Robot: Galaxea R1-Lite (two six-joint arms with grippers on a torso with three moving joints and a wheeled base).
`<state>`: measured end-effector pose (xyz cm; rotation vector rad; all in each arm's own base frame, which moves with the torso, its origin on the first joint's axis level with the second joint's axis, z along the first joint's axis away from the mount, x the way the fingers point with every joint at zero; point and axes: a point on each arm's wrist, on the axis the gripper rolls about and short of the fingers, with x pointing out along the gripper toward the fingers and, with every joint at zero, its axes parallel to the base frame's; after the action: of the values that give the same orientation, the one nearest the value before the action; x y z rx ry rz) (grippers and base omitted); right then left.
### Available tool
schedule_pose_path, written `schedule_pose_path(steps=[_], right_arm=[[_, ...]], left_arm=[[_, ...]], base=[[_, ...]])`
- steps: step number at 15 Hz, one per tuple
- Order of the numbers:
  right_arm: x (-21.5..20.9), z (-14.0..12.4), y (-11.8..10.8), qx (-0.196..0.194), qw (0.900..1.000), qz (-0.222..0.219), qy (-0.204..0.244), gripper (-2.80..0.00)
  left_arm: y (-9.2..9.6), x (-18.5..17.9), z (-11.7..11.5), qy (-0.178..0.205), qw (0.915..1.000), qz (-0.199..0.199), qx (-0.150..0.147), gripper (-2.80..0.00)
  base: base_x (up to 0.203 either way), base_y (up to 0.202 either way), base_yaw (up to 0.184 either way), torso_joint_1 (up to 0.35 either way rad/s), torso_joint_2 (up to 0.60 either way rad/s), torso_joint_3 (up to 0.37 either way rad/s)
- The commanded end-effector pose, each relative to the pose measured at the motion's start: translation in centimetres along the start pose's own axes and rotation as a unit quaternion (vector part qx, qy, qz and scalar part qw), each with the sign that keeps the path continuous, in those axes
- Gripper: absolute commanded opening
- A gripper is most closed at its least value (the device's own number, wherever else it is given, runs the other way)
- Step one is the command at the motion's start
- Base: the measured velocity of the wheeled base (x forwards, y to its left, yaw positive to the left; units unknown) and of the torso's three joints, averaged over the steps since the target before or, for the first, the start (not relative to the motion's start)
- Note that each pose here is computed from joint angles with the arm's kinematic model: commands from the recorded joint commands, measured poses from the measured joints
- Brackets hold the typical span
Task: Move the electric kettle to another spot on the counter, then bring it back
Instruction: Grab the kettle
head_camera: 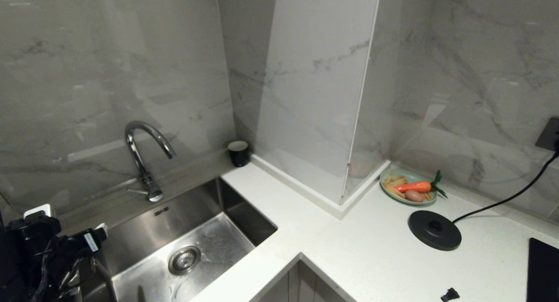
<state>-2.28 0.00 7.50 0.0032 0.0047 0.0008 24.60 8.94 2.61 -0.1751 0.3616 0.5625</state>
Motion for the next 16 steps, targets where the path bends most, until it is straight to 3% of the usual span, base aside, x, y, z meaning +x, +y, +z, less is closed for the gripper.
schedule_pose_path(steps=[1, 7, 8, 16], right_arm=[[0.01, 0.00, 0.00, 0.000, 1.000, 0.000, 0.000, -2.80], [0.00, 0.00, 0.00, 0.000, 1.000, 0.000, 0.000, -2.80], [0.01, 0.00, 0.00, 0.000, 1.000, 0.000, 0.001, -2.80], [0.00, 0.00, 0.00, 0.000, 1.000, 0.000, 0.000, -2.80]], left_arm=[[0.10, 0.20, -0.51, 0.009, 1.0000, 0.003, 0.001, 0.00], [0.06, 0.15, -0.20, 0.002, 1.0000, 0.002, -0.002, 0.00], [0.06, 0.16, -0.22, 0.002, 1.0000, 0.002, -0.003, -2.80], [0.31, 0.10, 0.37, -0.010, 0.9999, 0.006, -0.006, -2.80]], base=[[0.000, 0.000, 0.000, 0.000, 0.00, 0.000], [0.000, 0.000, 0.000, 0.000, 0.00, 0.000], [0.000, 0.000, 0.000, 0.000, 0.00, 0.000], [0.000, 0.000, 0.000, 0.000, 0.00, 0.000]])
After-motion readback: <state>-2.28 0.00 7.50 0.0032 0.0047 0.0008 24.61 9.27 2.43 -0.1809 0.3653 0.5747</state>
